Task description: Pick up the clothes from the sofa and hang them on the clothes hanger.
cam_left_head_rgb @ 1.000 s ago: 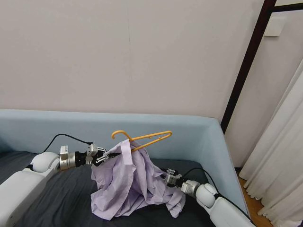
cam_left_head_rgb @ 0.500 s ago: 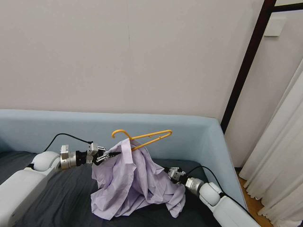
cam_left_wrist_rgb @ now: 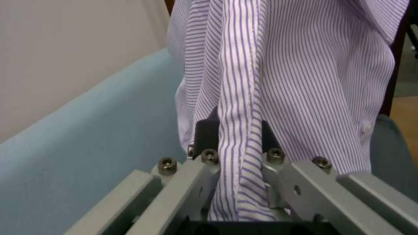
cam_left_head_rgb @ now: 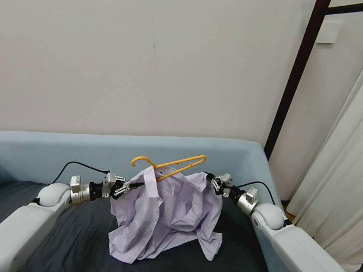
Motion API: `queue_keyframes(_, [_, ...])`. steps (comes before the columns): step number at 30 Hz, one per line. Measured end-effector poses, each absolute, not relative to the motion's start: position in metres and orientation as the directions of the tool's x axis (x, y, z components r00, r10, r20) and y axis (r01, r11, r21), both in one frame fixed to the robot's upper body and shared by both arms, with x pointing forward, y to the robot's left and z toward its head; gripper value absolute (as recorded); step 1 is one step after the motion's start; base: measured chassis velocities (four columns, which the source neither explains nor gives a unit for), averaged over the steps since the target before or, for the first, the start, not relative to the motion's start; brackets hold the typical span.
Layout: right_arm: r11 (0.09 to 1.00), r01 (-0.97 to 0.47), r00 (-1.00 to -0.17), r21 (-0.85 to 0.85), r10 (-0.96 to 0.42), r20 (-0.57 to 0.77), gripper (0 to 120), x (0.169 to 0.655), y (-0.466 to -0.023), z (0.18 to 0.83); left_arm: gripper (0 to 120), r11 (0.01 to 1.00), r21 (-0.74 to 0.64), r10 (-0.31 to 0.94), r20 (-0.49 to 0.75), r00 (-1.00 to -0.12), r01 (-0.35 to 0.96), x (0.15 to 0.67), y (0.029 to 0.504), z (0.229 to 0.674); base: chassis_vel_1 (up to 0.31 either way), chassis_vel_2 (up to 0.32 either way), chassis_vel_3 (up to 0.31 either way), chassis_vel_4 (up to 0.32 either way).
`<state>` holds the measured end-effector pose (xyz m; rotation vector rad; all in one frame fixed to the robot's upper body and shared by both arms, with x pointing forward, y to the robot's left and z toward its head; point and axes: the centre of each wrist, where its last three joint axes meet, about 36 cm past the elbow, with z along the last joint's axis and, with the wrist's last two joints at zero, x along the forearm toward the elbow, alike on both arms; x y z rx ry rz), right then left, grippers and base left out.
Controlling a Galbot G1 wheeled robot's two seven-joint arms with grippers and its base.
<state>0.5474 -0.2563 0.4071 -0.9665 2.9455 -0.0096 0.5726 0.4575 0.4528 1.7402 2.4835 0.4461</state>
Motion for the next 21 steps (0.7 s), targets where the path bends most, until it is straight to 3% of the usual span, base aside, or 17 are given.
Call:
queue_keyframes(9, [0.858,-0.502,-0.864,0.106,-0.503,-0.018,0,0.551,-0.248,0.424,1,0.277,0.287,0.943,0.102,-0.317,0.917,0.568,0.455,0.453,0.0,0.0,0.0,0.0])
queue_keyframes(21, [0.801,-0.597,-0.794,0.055,-0.579,-0.184,0,0.557,-0.25,0.462,1,0.28,0.346,0.911,0.2,-0.361,0.896,0.568,0.462,0.452,0.0,0.0,0.0,0.0])
